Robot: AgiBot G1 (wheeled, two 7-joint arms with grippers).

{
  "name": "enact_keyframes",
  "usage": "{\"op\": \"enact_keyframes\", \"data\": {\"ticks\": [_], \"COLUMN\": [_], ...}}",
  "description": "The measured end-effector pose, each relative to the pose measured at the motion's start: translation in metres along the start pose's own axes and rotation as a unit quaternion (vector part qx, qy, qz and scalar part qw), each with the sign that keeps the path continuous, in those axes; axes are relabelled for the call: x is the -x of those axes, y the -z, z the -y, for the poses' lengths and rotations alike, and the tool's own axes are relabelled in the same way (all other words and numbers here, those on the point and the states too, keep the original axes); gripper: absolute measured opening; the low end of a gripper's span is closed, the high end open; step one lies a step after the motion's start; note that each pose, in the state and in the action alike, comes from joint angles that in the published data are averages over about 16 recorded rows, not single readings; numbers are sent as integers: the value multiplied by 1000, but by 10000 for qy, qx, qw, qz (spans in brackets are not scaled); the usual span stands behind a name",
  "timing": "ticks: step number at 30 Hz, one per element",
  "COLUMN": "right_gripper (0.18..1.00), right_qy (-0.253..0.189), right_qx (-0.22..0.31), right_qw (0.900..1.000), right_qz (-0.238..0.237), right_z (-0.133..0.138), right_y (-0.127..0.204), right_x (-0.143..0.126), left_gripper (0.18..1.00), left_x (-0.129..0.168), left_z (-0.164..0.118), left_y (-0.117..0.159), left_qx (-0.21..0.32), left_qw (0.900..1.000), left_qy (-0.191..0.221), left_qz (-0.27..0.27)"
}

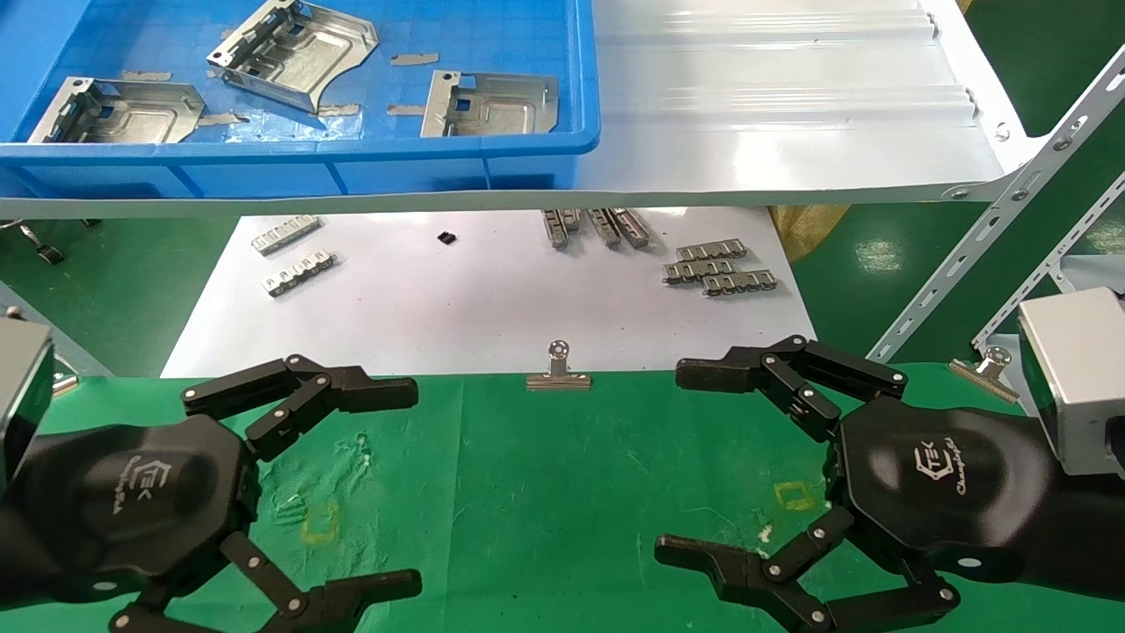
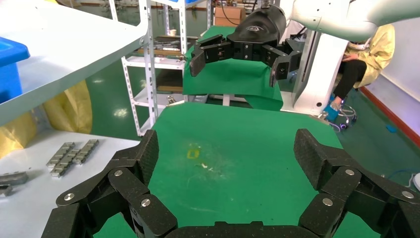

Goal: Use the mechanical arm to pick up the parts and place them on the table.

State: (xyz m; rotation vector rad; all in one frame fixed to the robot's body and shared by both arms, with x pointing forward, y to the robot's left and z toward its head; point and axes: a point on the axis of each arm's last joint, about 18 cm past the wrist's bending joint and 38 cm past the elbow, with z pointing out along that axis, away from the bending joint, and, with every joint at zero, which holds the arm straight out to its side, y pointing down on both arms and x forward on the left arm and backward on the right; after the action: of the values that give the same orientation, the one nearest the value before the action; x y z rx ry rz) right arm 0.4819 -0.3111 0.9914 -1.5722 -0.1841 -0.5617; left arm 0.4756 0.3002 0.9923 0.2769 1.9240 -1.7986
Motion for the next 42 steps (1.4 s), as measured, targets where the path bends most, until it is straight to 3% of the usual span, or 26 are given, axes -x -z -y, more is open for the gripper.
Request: {"op": "enact_keyframes", "data": {"ticks": [14,20,26,42], "right_gripper": [963,900,797,418], "right_qy": [0,0,0,0], "right_qx": [0,0,0,0], "right_qw": [10000,10000,10000,10000], "right_qz": [0,0,0,0], "right_z": [0,0,0,0], "right_y": [0,0,0,0], "right_x": [0,0,0,0], "left_gripper": [1001,1001,1001,1001], "left_x": [0,0,0,2], "left_z": [0,0,0,3], "left_y": [0,0,0,0], "left_qx": [0,0,0,-9], "left_qw": [10000,10000,10000,10000], "left_qy": [0,0,0,-53], "left_qz": [0,0,0,41]}}
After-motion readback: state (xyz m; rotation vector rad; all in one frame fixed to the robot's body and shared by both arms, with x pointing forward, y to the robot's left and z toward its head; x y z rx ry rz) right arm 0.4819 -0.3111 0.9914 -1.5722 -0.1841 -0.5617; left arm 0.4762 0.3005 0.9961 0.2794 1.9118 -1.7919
